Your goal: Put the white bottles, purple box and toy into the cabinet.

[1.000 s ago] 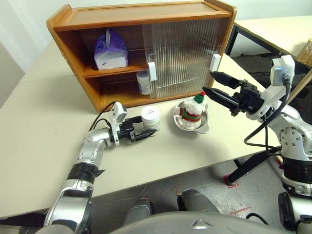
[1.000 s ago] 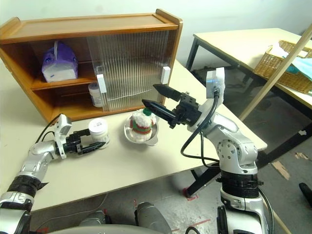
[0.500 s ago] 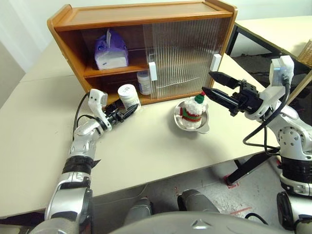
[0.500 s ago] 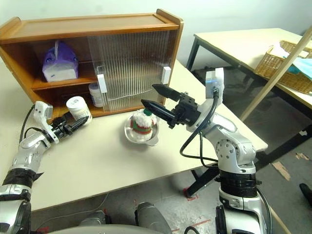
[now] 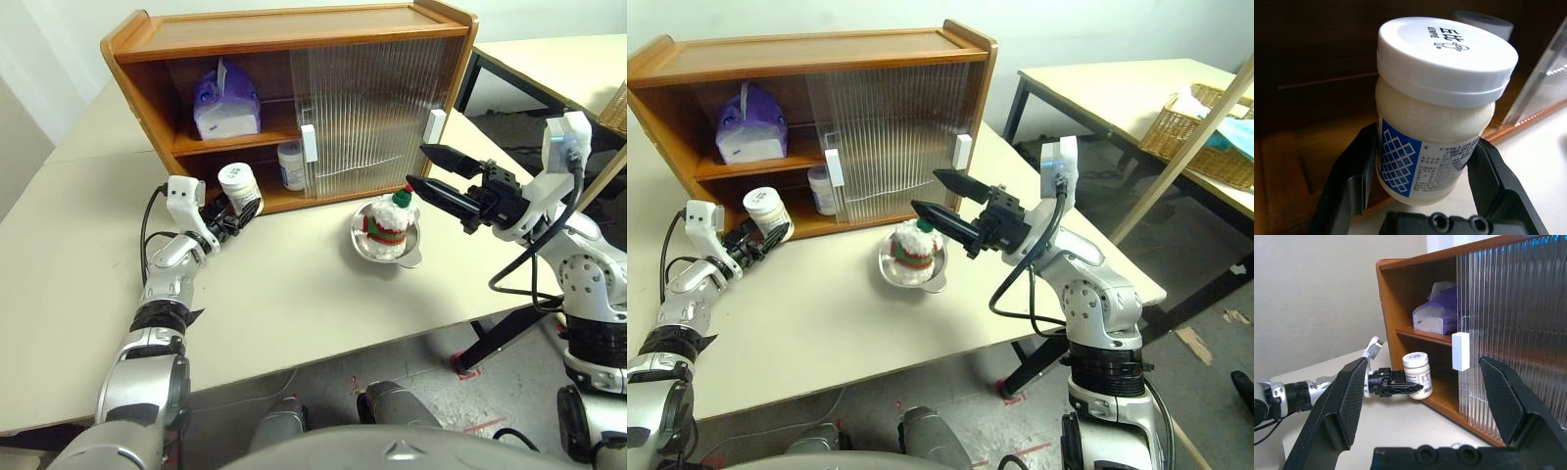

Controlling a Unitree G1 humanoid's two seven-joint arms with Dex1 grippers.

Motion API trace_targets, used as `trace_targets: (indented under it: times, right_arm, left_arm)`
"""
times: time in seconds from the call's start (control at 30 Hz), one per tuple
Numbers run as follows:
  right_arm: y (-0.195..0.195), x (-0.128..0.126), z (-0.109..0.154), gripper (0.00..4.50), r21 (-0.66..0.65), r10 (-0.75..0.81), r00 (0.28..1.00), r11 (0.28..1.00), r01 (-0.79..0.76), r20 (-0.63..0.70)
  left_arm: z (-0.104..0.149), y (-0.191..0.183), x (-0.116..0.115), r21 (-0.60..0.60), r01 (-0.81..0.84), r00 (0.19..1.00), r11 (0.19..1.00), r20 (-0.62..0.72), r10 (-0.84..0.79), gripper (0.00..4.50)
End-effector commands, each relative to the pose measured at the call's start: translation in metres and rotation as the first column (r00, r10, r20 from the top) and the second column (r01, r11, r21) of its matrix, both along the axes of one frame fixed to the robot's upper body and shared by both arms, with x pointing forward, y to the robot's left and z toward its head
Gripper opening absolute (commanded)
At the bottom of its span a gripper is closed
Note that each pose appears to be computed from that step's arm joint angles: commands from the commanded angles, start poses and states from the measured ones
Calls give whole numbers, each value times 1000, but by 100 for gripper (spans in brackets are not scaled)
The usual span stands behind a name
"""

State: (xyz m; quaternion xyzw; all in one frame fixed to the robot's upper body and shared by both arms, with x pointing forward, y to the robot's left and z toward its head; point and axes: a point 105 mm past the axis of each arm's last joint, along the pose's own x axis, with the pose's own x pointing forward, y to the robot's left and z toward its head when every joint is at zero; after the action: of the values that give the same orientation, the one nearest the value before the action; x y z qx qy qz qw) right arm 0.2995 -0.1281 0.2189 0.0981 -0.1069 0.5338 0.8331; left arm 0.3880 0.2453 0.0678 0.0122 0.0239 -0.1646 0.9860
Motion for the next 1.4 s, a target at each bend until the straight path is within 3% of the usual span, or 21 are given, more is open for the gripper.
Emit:
trace_targets:
  times: [0.03, 0.53, 0.77, 1.4]
  right_arm:
    - [0, -1, 1, 450, -11, 2, 1000, 1000, -2, 7]
    - [-1, -2, 1, 450, -9, -6, 1000, 1000, 6, 6]
    - [-5, -6, 0, 450, -13, -29, 1000, 1000, 29, 1]
    - [-12, -15, -2, 450, -18, -77, 997, 997, 77, -7]
  left_arm:
    - [4, 4, 7, 5, -50, 999, 999, 17, 50, 305]
    - [4, -17, 37, 40, -228, 974, 973, -4, 228, 305]
    - [6, -8, 44, 49, -326, 945, 944, -28, 327, 305]
    - [9, -17, 53, 57, -362, 930, 931, -52, 364, 305]
